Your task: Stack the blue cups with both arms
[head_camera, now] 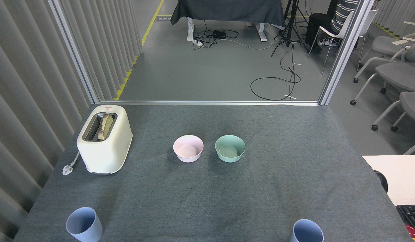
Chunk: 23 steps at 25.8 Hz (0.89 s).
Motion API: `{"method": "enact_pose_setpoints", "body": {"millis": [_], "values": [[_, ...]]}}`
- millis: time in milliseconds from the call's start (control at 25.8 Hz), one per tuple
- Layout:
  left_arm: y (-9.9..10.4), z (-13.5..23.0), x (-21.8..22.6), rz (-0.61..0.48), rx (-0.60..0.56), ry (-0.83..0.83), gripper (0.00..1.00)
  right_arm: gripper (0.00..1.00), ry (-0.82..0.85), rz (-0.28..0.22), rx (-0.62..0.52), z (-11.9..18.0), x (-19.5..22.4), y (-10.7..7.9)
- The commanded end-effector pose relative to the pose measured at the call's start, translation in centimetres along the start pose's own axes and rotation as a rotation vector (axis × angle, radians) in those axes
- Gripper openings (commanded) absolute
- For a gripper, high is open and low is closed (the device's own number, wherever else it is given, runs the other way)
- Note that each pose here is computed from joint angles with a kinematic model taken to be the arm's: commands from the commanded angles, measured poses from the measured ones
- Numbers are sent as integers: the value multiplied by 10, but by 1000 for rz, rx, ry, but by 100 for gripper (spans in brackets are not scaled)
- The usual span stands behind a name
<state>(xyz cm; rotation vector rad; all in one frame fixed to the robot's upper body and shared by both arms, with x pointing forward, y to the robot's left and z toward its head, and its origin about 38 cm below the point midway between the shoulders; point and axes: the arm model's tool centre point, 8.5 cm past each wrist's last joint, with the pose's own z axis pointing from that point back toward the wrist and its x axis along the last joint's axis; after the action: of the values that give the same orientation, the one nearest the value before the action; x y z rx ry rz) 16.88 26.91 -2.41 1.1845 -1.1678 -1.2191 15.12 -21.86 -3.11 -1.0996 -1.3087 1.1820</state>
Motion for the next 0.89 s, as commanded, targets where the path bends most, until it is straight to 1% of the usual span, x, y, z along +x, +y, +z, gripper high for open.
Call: {"method": "enact_pose_setpoints", "body": {"millis": [0,194,272,427,582,659,737,853], "values": [[1,-1,0,-2,4,0,100,100,2,1,9,2,0,1],[1,-4,-2,1,11,19,100,100,1,0,11,2,0,2],[-2,-5,-9,-20,6,75,100,100,2,1,12,3,0,2],[-10,-21,-22,-77,2,186,100,100,3,0,17,3,0,3],[-9,-36,-26,-85,15,210,100,100,3,0,20,4,-1,4],[-12,-44,-30,-91,12,226,100,100,1,1,20,4,0,4],[-13,-52,-32,-77,11,240,100,100,4,2,20,4,-1,4],[-14,-63,-37,-25,13,266,100,100,3,1,26,6,-1,6]]}}
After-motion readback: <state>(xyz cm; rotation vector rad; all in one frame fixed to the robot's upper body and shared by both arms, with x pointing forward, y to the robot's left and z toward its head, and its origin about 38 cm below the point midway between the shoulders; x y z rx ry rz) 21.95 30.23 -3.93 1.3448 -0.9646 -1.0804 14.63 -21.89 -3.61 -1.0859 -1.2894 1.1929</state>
